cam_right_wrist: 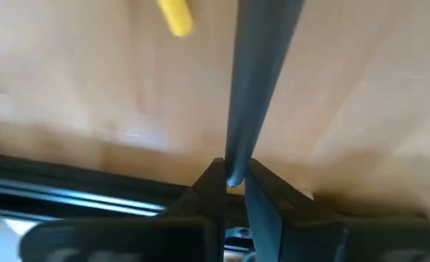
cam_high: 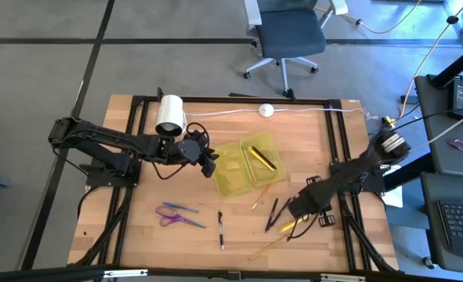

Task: Pick & place school supplies into a supply box
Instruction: Put the black pen into the yellow supply box

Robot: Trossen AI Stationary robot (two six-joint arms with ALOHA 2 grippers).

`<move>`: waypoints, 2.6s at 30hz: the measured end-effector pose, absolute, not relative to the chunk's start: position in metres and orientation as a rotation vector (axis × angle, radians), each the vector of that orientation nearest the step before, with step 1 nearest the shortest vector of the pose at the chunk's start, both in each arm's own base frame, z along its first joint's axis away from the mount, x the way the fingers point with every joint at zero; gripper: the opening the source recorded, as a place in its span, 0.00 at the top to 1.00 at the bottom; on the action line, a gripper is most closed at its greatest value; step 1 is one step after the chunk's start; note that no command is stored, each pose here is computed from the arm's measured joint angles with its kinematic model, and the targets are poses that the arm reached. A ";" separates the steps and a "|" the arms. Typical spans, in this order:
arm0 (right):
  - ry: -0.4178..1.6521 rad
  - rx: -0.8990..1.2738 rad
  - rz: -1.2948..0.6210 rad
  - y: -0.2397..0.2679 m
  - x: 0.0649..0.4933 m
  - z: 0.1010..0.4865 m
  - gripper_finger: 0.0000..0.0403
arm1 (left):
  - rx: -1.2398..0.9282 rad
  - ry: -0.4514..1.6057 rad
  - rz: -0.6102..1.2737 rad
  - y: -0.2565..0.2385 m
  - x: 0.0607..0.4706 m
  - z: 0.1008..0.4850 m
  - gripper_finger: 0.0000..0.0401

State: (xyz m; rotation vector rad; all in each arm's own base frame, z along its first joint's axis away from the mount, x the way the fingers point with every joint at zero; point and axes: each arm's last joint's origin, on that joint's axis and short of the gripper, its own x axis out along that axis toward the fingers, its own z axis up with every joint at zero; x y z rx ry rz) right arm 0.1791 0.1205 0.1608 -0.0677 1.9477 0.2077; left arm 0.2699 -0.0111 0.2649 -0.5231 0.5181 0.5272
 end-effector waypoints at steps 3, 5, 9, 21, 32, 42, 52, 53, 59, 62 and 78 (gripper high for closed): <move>1.824 0.030 0.208 0.118 0.179 0.182 0.89 | -0.523 0.519 0.527 -0.011 0.270 0.265 0.68; 1.729 0.115 0.199 0.115 0.182 0.195 0.89 | -0.523 0.519 0.526 -0.011 0.270 0.265 0.68; 1.525 0.304 0.178 0.105 0.191 0.218 0.89 | -0.522 0.519 0.526 -0.011 0.270 0.265 0.68; 1.223 0.557 -0.044 0.046 0.227 0.232 0.89 | -0.467 0.535 0.504 -0.011 0.270 0.265 0.68; 1.121 0.711 -0.150 -0.022 0.253 0.226 0.88 | -0.486 0.589 0.383 -0.015 0.271 0.264 0.68; 1.498 0.680 -0.228 -0.055 0.298 0.212 0.88 | -0.441 0.633 0.278 -0.017 0.271 0.263 0.68; 1.715 0.662 -0.210 -0.071 0.326 0.169 0.88 | -0.439 0.647 0.247 -0.018 0.270 0.263 0.68; 1.729 0.665 -0.213 -0.072 0.327 0.167 0.88 | -0.432 0.648 0.244 -0.018 0.270 0.263 0.68; 1.774 0.674 -0.221 -0.072 0.328 0.157 0.88 | -0.427 0.648 0.243 -0.018 0.270 0.263 0.68; 1.775 0.673 -0.221 -0.072 0.328 0.156 0.88 | -0.425 0.647 0.246 -0.018 0.270 0.263 0.68; 1.771 0.674 -0.222 -0.072 0.329 0.156 0.88 | -0.410 0.649 0.242 -0.018 0.270 0.263 0.68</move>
